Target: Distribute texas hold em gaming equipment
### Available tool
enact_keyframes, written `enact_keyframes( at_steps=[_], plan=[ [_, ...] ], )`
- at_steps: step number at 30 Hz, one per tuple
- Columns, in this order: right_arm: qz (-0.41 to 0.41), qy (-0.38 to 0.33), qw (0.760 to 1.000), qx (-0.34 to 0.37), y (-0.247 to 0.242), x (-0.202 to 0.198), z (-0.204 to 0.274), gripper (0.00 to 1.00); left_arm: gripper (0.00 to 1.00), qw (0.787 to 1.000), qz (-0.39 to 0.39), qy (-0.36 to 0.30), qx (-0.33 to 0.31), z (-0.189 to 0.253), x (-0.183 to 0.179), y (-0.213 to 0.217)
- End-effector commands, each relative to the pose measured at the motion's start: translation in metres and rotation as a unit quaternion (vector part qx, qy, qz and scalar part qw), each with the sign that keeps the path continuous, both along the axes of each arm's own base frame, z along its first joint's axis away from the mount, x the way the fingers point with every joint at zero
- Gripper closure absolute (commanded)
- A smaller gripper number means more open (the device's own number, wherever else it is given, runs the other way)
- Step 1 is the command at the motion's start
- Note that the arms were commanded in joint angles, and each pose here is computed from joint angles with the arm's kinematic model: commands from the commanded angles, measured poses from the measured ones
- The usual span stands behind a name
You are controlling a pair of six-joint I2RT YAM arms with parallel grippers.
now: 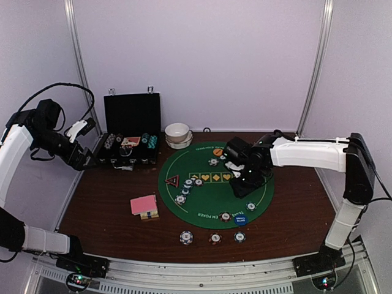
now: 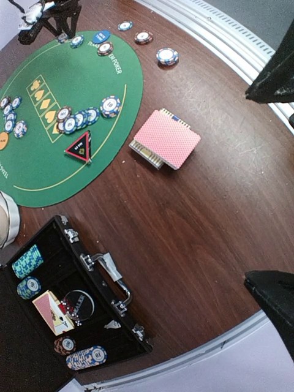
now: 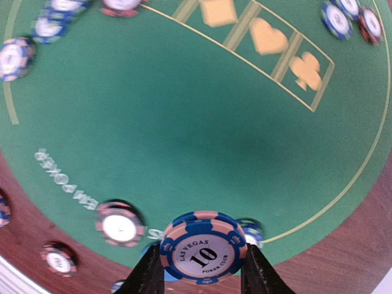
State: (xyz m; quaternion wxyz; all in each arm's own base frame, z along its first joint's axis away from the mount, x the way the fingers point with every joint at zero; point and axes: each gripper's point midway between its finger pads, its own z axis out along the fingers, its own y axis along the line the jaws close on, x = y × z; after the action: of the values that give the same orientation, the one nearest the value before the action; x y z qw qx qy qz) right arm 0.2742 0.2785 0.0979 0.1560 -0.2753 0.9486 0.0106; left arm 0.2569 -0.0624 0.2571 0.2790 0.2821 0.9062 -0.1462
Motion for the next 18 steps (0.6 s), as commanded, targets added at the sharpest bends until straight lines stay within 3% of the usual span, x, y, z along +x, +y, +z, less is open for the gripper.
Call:
enact_keyframes(
  at_steps=[1,6,18],
  plan=[
    [-0.109,-0.024,0.993,-0.025,-0.061,0.016,-0.007,1.00,0.02,1.000,-0.005,-0.009,-0.004,0.006,-0.001,-0.001],
    [-0.178,-0.016,0.984,-0.028,-0.104,0.021,-0.024,1.00,0.03,1.000,-0.005,-0.006,-0.009,0.005,0.000,-0.002],
    [-0.199,0.008,0.980,-0.026,-0.106,0.035,-0.056,1.00,0.03,1.000,-0.002,-0.010,-0.008,0.008,0.000,-0.001]
  ],
)
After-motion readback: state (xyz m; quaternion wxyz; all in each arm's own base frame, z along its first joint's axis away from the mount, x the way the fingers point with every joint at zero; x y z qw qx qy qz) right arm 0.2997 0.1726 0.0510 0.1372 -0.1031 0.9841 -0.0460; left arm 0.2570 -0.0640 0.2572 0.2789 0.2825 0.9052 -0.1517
